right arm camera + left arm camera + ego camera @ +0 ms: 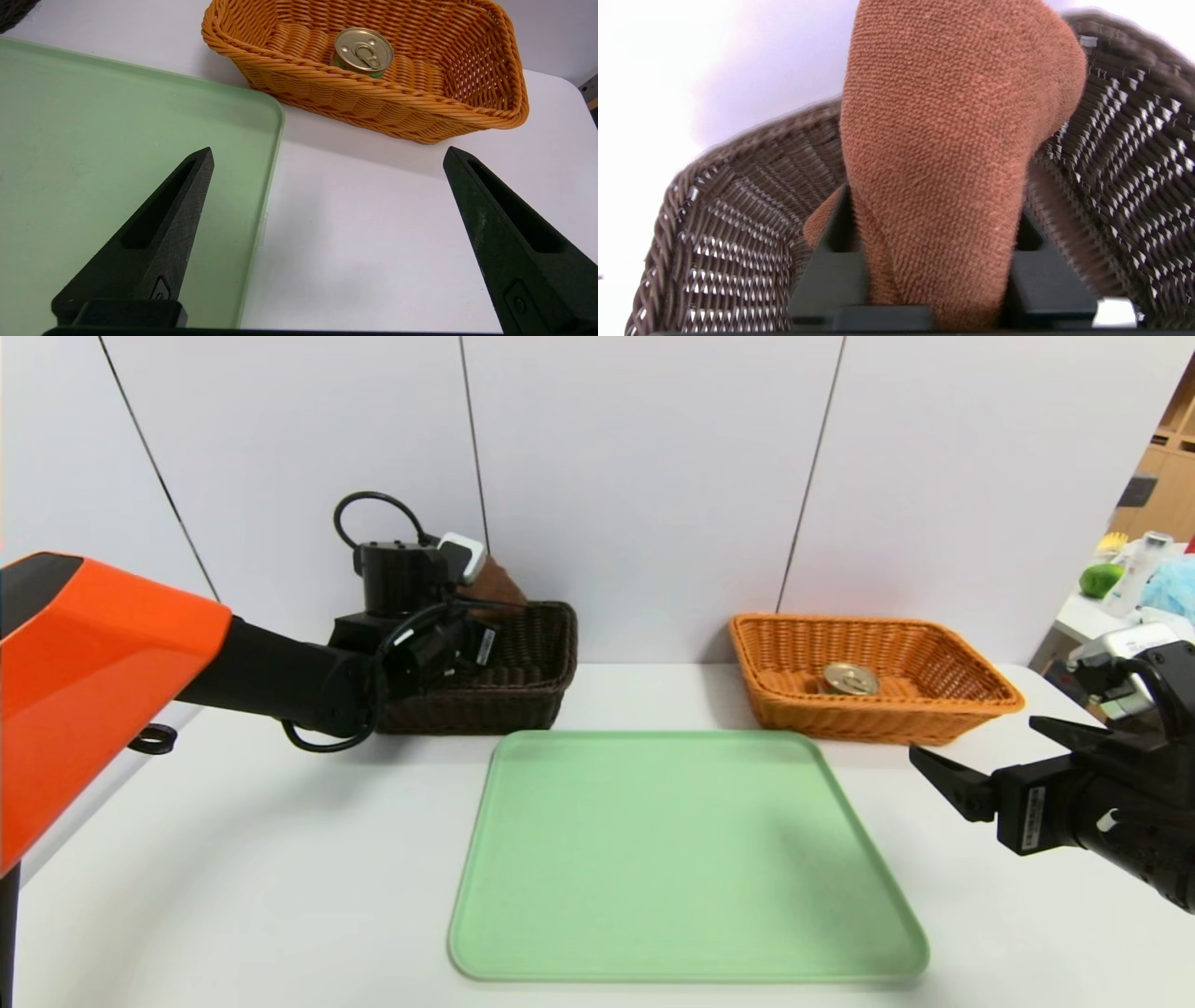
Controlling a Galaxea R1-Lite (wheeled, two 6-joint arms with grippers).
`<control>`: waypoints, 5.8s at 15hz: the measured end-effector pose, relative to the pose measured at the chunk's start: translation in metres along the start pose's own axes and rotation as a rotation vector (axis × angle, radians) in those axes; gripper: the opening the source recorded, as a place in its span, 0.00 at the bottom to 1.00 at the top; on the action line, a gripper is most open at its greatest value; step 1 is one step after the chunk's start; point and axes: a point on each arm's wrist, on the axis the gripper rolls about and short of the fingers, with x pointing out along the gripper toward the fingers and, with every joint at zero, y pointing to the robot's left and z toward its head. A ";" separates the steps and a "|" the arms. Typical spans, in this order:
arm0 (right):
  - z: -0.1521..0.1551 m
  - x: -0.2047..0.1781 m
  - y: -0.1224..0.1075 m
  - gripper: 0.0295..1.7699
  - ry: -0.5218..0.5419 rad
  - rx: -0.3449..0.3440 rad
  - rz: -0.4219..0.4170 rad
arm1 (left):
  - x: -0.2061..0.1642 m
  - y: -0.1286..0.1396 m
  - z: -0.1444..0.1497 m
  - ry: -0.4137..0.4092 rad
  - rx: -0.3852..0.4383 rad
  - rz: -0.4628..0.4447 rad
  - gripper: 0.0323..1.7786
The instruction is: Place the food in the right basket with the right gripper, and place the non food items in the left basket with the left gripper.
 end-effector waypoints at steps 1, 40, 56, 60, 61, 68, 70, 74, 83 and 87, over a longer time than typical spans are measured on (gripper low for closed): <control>0.000 0.000 0.000 0.96 0.000 0.000 0.001 | 0.000 0.000 -0.001 0.000 -0.002 0.000 0.47; -0.018 -0.054 -0.052 0.96 -0.034 -0.025 -0.376 | -0.309 0.076 -0.059 -0.004 -0.145 0.426 0.95; -0.077 -0.139 -0.044 0.96 -0.187 -0.020 -0.453 | -0.401 0.066 -0.127 -0.165 -0.212 0.548 0.95; -0.088 -0.146 -0.041 0.96 -0.216 -0.021 -0.459 | -0.408 0.061 -0.141 -0.192 -0.214 0.565 0.95; -0.090 -0.146 -0.041 0.96 -0.221 -0.017 -0.457 | -0.409 0.060 -0.144 -0.195 -0.216 0.575 0.95; -0.103 -0.153 -0.038 0.96 -0.255 -0.005 -0.480 | -0.414 0.053 -0.163 -0.199 -0.244 0.557 0.95; -0.106 -0.155 -0.037 0.96 -0.276 0.001 -0.491 | -0.415 0.051 -0.166 -0.206 -0.240 0.526 0.95; -0.111 -0.158 -0.035 0.96 -0.308 0.008 -0.483 | -0.421 0.045 -0.177 -0.200 -0.232 0.456 0.95; -0.148 -0.159 -0.024 0.96 -0.294 -0.011 -0.257 | -0.423 0.039 -0.180 -0.252 -0.212 0.261 0.95; -0.153 -0.162 -0.021 0.96 -0.328 0.004 -0.165 | -0.420 0.036 -0.186 -0.216 -0.215 0.191 0.95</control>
